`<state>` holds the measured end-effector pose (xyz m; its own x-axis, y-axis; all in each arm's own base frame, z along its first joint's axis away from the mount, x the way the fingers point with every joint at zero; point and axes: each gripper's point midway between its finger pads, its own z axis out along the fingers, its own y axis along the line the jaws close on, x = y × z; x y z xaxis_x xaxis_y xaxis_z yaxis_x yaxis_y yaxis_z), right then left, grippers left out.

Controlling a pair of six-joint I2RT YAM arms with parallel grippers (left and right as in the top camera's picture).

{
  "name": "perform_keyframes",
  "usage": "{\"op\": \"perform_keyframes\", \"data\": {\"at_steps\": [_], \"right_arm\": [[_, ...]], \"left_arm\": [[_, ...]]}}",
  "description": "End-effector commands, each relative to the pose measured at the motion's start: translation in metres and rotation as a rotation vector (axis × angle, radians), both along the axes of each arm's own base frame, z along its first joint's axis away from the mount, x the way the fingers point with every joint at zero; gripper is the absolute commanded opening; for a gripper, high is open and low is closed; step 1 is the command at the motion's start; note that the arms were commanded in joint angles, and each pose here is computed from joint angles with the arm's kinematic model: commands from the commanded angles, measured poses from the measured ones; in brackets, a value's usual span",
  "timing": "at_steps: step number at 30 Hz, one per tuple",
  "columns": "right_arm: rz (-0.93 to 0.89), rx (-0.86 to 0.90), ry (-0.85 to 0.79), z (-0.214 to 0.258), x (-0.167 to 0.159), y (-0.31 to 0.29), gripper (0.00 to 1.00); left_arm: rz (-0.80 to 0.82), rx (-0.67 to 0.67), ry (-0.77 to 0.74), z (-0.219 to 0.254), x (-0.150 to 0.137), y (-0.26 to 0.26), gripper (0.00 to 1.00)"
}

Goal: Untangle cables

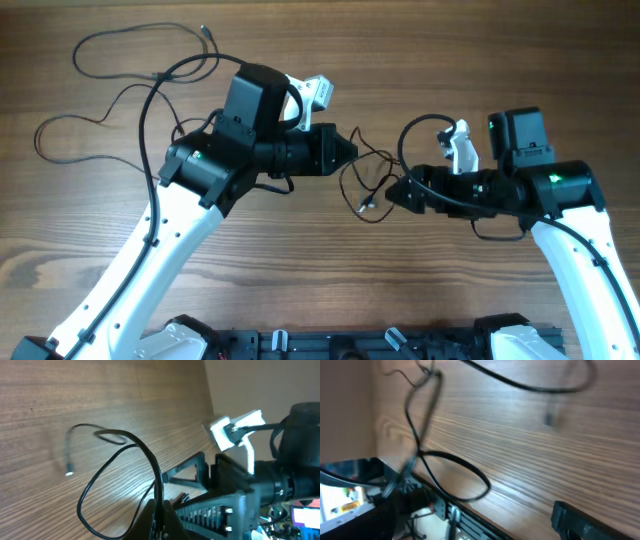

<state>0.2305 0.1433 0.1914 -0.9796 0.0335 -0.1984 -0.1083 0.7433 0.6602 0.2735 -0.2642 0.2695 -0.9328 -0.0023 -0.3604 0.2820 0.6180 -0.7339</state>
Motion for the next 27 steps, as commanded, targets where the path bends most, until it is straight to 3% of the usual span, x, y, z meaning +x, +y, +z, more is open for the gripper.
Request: {"op": "perform_keyframes", "data": {"at_steps": [1,3,6,12,14,16,17,18,21,24,26,27], "right_arm": [[-0.040,0.092,-0.010,0.017,0.011,0.010,1.00],[-0.079,0.111,-0.014,0.021,0.019,0.011,1.00],[-0.098,0.113,-0.048,0.024,0.030,0.011,1.00],[-0.101,0.061,0.059,-0.002,0.027,0.010,1.00],[-0.085,0.051,0.076,-0.008,0.027,0.011,0.67],[-0.091,0.024,0.093,-0.014,0.026,0.007,0.41],[-0.109,-0.023,0.103,-0.021,0.026,0.001,0.13],[-0.132,-0.081,0.112,-0.028,0.025,-0.008,0.04],[-0.330,-0.377,0.199,-0.055,0.017,-0.059,0.04],[-0.497,-0.530,0.279,-0.063,0.005,-0.095,0.04],[-0.358,-0.346,0.266,-0.052,0.004,-0.062,0.04],[-0.143,-0.124,0.202,-0.033,0.002,-0.021,0.08]], "left_arm": [[-0.079,0.009,-0.054,0.003,-0.008,-0.002,0.04],[-0.096,0.026,-0.055,0.000,-0.012,0.000,0.04],[-0.203,-0.051,-0.103,0.013,-0.021,-0.011,0.04],[-0.314,-0.153,-0.147,0.031,-0.034,-0.022,0.04],[-0.313,-0.153,-0.147,0.031,-0.034,-0.022,0.04],[-0.312,-0.154,-0.144,0.031,-0.034,-0.022,0.04],[-0.311,-0.155,-0.146,0.032,-0.033,-0.022,0.04],[-0.306,-0.156,-0.148,0.033,-0.032,-0.021,0.04],[-0.158,-0.124,-0.060,0.025,-0.011,-0.003,0.04],[0.140,0.012,0.132,-0.009,0.014,0.047,0.04],[0.145,-0.004,0.154,-0.008,0.014,0.051,0.04],[0.156,-0.021,0.169,-0.006,0.014,0.048,0.04]]}}
